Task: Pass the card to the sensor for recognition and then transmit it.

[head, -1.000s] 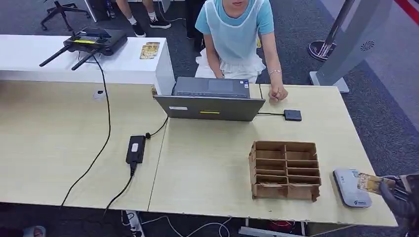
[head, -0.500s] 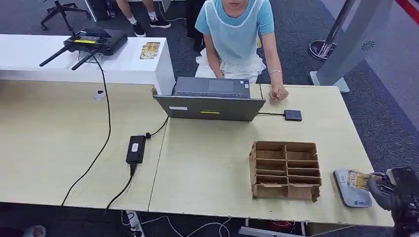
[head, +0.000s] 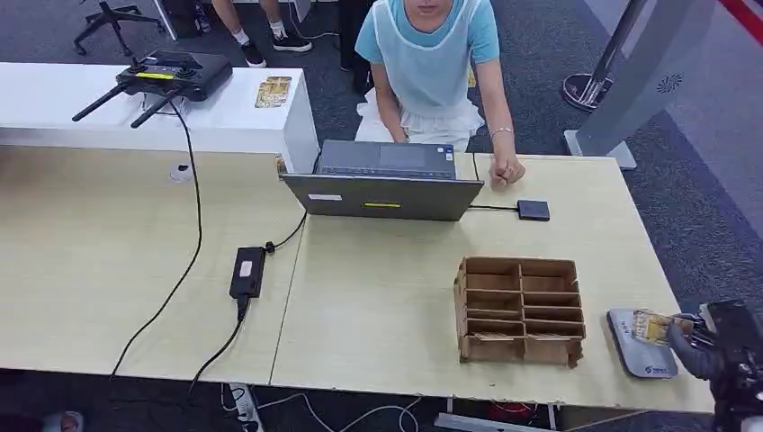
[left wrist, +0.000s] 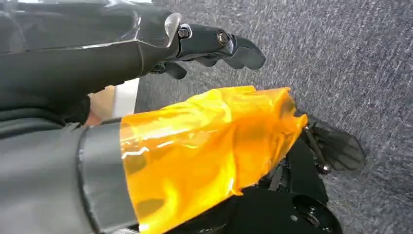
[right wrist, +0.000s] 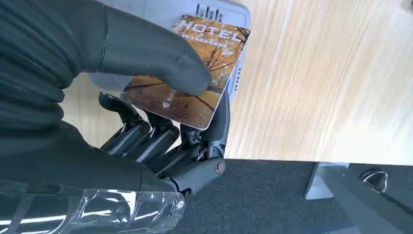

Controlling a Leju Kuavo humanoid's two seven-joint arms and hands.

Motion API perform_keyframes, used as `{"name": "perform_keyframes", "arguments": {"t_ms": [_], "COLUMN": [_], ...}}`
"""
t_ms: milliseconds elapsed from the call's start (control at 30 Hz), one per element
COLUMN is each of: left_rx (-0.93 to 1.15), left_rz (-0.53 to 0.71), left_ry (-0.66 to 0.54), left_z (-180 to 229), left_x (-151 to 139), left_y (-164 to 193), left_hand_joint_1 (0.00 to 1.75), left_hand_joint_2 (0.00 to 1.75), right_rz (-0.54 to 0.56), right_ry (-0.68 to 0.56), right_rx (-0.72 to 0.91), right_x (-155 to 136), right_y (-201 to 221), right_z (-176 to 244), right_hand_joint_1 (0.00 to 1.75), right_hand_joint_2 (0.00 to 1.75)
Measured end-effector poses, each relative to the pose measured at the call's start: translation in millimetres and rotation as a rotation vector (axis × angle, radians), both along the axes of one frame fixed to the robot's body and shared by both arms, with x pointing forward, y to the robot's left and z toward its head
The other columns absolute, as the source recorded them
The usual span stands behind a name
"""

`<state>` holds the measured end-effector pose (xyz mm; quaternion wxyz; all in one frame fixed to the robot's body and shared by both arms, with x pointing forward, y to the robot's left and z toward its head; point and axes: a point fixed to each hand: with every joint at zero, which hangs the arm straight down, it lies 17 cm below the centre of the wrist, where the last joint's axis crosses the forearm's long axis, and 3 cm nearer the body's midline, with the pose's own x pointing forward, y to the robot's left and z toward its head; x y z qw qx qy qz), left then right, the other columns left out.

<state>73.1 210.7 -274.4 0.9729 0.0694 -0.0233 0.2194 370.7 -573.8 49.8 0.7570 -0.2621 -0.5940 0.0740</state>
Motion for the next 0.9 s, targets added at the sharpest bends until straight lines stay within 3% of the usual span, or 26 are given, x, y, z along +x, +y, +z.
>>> {"name": "perform_keyframes", "arguments": {"t_ms": [900], "left_rx": [0.016], "left_rz": [-0.248], "left_ry": [-0.025], "left_z": [1], "left_x": [9], "left_y": [-2], "left_hand_joint_1": [0.00], "left_hand_joint_2": [0.00], "right_rz": [0.003], "right_ry": [0.049], "right_rx": [-0.019], "right_x": [23], "right_y": [11], "right_z": [-22], "right_hand_joint_1": [1.75], "right_hand_joint_2": [1.75]}}
